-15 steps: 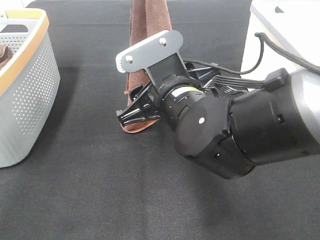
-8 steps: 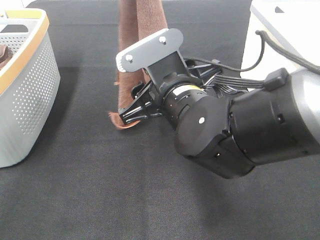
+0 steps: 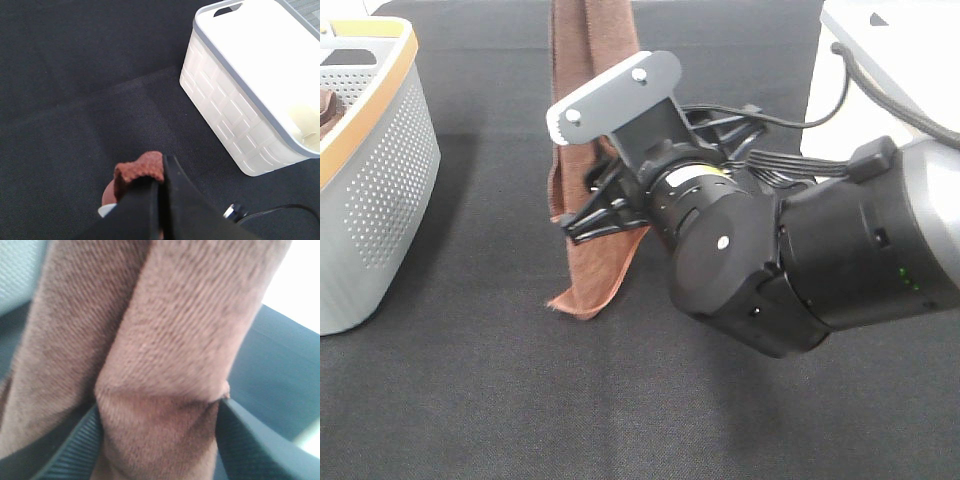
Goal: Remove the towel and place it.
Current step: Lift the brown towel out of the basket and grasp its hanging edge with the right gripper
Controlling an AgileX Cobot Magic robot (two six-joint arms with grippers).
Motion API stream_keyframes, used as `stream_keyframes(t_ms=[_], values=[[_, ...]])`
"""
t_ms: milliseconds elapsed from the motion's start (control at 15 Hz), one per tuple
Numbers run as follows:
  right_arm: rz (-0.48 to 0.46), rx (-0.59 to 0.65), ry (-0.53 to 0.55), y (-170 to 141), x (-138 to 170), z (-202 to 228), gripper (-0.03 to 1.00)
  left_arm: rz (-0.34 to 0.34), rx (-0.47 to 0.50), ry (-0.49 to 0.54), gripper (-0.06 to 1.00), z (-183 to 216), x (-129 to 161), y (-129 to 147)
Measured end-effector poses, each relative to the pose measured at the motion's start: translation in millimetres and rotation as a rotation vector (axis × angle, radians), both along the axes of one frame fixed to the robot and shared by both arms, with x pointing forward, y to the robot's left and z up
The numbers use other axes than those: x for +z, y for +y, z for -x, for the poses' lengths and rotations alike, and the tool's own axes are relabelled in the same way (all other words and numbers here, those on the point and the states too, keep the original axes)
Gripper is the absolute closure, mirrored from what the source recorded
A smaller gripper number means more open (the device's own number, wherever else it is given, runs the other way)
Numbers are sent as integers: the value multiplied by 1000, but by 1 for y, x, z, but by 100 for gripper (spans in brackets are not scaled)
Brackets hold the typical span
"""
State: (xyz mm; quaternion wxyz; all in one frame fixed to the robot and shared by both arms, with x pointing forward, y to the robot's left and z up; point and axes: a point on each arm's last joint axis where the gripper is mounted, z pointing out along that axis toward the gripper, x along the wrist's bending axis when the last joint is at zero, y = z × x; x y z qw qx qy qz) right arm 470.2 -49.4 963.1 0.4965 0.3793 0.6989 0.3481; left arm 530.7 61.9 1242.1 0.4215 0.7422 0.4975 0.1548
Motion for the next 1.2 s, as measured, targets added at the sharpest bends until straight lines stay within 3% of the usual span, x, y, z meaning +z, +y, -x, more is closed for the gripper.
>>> stream_keyframes(t_ms=[133, 333, 667, 933, 1200], values=[[53, -54, 23, -6, -2, 0, 38, -2, 0, 0, 94, 0, 0, 0], [103, -81, 53, -10, -5, 1, 50, -5, -1, -1, 94, 0, 0, 0], [160, -79, 65, -11, -6, 1, 95, -67, 29, -21, 94, -2, -1, 5], [115, -60, 100, -13, 5, 5, 97, -166, 92, -104, 94, -9, 0, 14], [29, 92, 141, -13, 41, 17, 97, -245, 148, -225, 94, -17, 7, 22]])
